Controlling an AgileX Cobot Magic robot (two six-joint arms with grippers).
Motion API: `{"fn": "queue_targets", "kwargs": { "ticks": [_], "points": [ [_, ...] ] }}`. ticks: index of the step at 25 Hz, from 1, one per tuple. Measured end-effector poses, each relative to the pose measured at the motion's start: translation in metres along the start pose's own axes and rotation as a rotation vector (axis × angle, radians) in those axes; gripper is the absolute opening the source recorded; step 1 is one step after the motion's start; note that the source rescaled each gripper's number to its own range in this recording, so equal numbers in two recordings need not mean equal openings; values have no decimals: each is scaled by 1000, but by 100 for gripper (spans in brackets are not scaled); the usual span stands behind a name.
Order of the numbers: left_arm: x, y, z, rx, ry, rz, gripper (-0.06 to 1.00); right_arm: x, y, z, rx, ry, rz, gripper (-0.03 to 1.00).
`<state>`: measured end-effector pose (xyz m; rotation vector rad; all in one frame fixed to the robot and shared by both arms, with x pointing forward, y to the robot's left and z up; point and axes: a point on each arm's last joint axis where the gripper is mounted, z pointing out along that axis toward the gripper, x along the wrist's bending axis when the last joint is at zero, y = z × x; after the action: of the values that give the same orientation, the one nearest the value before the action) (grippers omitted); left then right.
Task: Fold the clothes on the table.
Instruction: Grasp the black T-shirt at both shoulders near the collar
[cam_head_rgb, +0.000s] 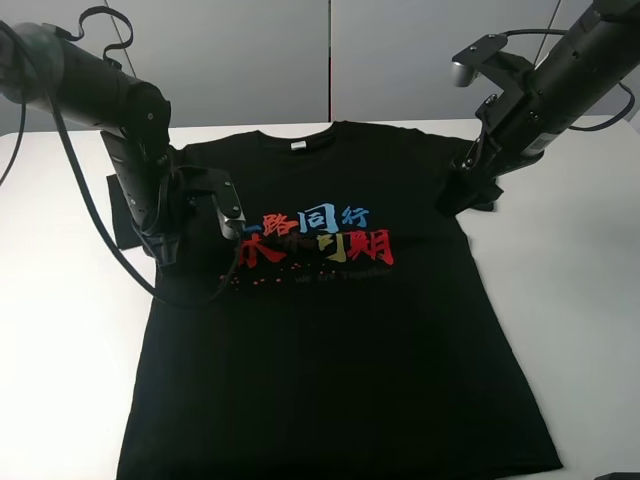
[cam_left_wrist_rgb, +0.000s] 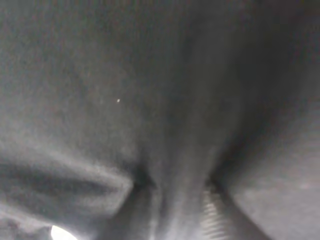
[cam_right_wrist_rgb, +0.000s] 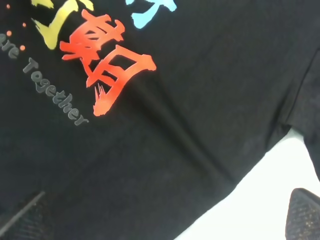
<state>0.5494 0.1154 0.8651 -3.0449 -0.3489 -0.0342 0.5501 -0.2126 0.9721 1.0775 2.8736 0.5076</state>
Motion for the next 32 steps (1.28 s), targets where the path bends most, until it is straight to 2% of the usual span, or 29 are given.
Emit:
{"fn": "queue_targets", "kwargs": {
  "ticks": [2,4,8,15,19,25,27,32],
  "points": [
    [0,0,0,5,-4,0,5,0,0,0,0,0,-2,100],
    [0,0,0,5,-4,0,1,0,0,0,0,0,-2,100],
    [0,0,0,5,-4,7,0,3,1,1,23,-15,-47,100],
    [0,0,0,5,-4,7,0,14,22,16,104,-67,-210,100],
    [0,0,0,5,-4,7,0,11,38,38,181,-57,-272,100],
    [0,0,0,5,-4,5,0,12,33,74,289,0,-393,99],
    [0,0,0,5,-4,5,0,10,30,82,317,8,-412,96],
    [0,0,0,5,-4,5,0,7,23,103,372,42,-415,77]
  ]
}}
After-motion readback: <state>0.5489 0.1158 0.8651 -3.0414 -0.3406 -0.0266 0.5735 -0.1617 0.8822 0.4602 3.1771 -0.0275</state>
